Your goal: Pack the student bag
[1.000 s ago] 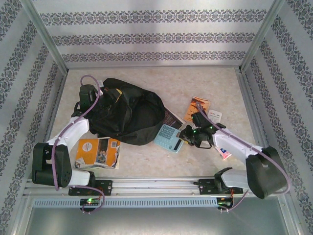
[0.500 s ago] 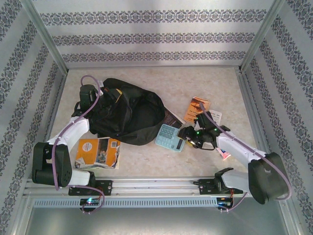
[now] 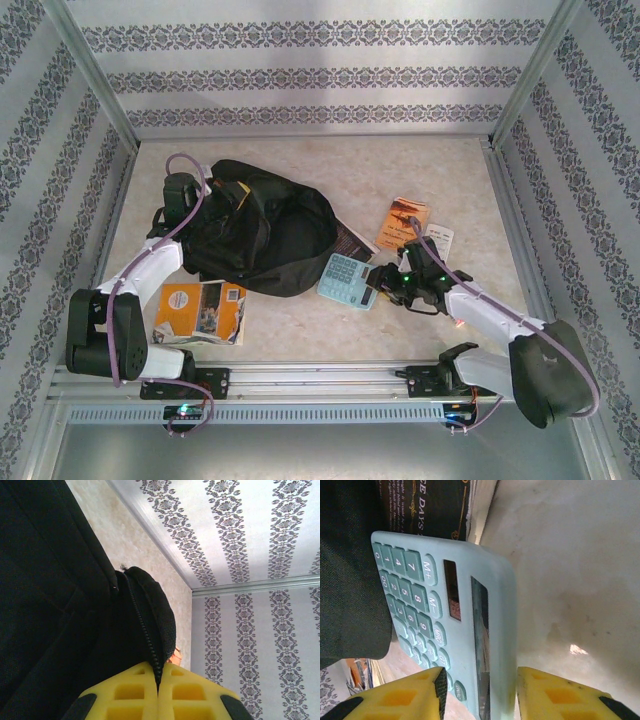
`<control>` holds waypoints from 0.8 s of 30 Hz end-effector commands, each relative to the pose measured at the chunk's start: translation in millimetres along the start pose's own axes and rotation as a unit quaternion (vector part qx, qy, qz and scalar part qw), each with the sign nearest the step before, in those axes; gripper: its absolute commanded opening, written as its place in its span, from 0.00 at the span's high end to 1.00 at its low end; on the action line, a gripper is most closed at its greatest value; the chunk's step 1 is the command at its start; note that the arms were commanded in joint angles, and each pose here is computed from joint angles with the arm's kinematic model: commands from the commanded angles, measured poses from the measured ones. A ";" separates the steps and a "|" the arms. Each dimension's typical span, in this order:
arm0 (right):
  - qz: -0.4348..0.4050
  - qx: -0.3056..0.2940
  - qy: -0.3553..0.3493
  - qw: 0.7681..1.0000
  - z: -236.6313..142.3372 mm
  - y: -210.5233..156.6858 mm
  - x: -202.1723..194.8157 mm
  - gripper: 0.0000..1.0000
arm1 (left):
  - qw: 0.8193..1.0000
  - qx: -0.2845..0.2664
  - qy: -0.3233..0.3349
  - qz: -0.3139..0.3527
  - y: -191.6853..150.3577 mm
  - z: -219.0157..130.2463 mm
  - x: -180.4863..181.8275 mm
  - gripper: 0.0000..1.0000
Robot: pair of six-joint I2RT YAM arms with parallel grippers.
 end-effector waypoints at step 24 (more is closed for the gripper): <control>0.005 0.001 0.003 1.000 4.7 -11.0 -7.0 0.88 | 0.999 0.005 -0.016 0.033 5.2 -2.6 -14.8 1.00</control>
Point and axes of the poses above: each hand's point on the last joint's axis, 136 mm out from that joint toward the fingers, its own z axis out along the fingers, its own x axis along the line the jaws close on, y = z × x, the point moved 10 cm from there along -z, back along the fingers, and after that the axes turned 14 degrees about -z, right-handed, at the moved point
